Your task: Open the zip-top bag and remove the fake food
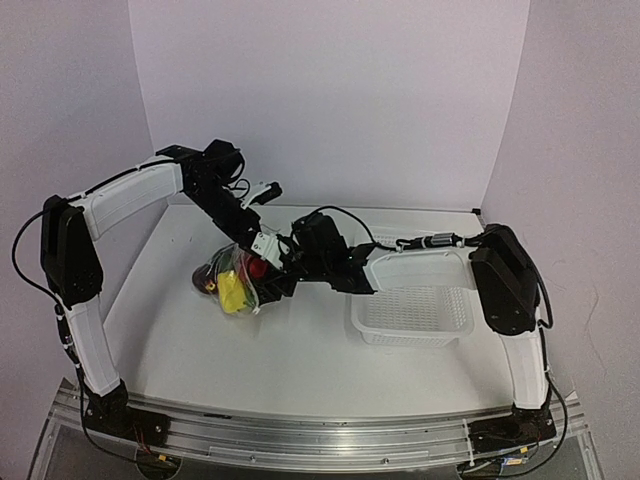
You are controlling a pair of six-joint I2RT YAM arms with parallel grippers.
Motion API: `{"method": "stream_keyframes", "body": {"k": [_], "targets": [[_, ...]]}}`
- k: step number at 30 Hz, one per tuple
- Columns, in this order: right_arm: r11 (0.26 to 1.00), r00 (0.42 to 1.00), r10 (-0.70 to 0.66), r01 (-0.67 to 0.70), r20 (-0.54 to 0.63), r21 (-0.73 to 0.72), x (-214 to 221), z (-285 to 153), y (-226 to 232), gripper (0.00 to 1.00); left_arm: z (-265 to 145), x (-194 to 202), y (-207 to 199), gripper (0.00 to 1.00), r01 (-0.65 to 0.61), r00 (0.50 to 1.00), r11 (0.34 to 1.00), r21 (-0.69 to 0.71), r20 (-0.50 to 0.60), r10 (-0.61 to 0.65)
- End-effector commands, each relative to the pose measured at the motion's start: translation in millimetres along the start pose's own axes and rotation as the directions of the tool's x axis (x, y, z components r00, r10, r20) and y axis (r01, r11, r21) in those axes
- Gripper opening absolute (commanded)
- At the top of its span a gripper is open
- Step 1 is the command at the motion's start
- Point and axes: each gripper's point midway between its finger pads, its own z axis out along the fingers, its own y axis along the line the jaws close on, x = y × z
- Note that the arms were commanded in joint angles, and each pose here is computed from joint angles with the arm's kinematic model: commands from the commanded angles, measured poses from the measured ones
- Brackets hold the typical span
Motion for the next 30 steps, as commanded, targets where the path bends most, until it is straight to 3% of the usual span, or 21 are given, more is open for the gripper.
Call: {"method": "stream_keyframes", "body": {"k": [1,7,19,21,25,30], "targets": [[0.98,0.999,0.047,-0.051,0.027,0.192,-0.4,12.5,-37.5,0.78,-13.4,-23.7,-59.9,0.0,-0.017,0.996,0.976,0.218,0.086,-0.002],[0.943,0.998,0.04,-0.052,0.043,0.329,7.0,15.1,-59.0,0.82,-14.3,-22.0,-72.2,0.0,0.041,0.994,0.952,0.302,0.08,-0.069],[0.973,0.994,0.083,-0.095,0.065,0.21,22.1,26.8,-34.4,0.8,-14.7,-23.0,-75.6,0.0,0.076,0.99,0.923,0.378,0.079,-0.114],[0.977,0.993,0.087,-0.101,0.086,0.187,14.8,26.0,-31.8,0.75,-13.9,-21.7,-75.1,0.0,0.081,0.99,0.921,0.382,0.075,-0.118],[0.977,0.992,0.088,-0.103,0.088,0.189,14.2,26.4,-33.1,0.55,-15.9,-25.5,-74.9,0.0,0.069,0.99,0.924,0.375,0.085,-0.109],[0.974,0.993,0.093,-0.105,0.066,0.201,20.1,17.9,-32.2,0.42,-20.9,-30.1,-62.7,0.0,0.065,0.989,0.943,0.325,0.108,-0.106]]}}
